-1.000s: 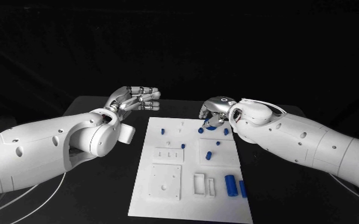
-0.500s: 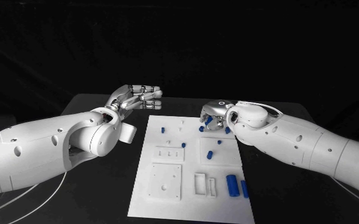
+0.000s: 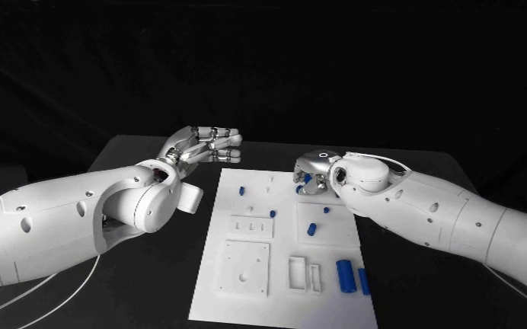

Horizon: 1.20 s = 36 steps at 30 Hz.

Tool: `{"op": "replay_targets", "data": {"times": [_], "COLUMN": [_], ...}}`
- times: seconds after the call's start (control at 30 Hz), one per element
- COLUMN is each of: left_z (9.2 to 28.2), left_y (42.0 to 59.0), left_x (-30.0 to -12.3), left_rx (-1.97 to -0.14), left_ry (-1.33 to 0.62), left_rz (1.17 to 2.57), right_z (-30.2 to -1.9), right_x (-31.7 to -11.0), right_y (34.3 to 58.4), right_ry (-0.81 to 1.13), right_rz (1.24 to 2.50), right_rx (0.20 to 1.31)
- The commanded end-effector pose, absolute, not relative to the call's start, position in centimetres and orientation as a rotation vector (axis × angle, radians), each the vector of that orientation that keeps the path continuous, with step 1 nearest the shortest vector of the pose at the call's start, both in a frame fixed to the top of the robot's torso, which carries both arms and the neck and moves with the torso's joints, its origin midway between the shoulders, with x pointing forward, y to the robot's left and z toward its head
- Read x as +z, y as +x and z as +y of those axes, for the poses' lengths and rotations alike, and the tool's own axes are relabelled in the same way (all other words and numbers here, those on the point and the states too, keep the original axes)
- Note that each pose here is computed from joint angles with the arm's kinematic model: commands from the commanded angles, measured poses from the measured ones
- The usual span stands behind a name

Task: Assemble the parts on the task board

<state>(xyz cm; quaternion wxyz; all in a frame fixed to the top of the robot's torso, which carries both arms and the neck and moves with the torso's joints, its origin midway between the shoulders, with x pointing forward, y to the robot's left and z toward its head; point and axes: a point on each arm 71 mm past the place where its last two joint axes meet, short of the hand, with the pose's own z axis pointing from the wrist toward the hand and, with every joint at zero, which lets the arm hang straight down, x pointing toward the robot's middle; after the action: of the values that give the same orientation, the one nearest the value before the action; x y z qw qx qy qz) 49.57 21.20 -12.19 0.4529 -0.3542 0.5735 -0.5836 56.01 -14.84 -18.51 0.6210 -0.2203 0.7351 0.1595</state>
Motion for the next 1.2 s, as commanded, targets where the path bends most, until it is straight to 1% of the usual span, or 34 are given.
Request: {"op": "replay_targets", "data": {"times": [0.03, 0.63, 0.83, 1.2], "left_z": [20.9, 20.8, 20.7, 20.8], "left_y": [49.5, 49.6, 49.6, 49.7], "left_x": [-12.0, -12.0, -12.0, -12.0], "left_rx": [-1.461, -1.455, -1.456, -1.451], "left_ry": [-0.857, -0.863, -0.864, -0.864], "left_rz": [1.422, 1.428, 1.432, 1.425], "right_z": [-15.0, -15.0, -14.7, -14.0], "right_x": [-18.8, -19.2, -19.0, -18.1], "right_y": [56.1, 56.1, 56.0, 55.8], "right_ry": [-0.516, -0.520, -0.503, -0.467], "right_rz": [1.705, 1.737, 1.712, 1.630], "right_rx": [0.334, 0.317, 0.339, 0.363]}}
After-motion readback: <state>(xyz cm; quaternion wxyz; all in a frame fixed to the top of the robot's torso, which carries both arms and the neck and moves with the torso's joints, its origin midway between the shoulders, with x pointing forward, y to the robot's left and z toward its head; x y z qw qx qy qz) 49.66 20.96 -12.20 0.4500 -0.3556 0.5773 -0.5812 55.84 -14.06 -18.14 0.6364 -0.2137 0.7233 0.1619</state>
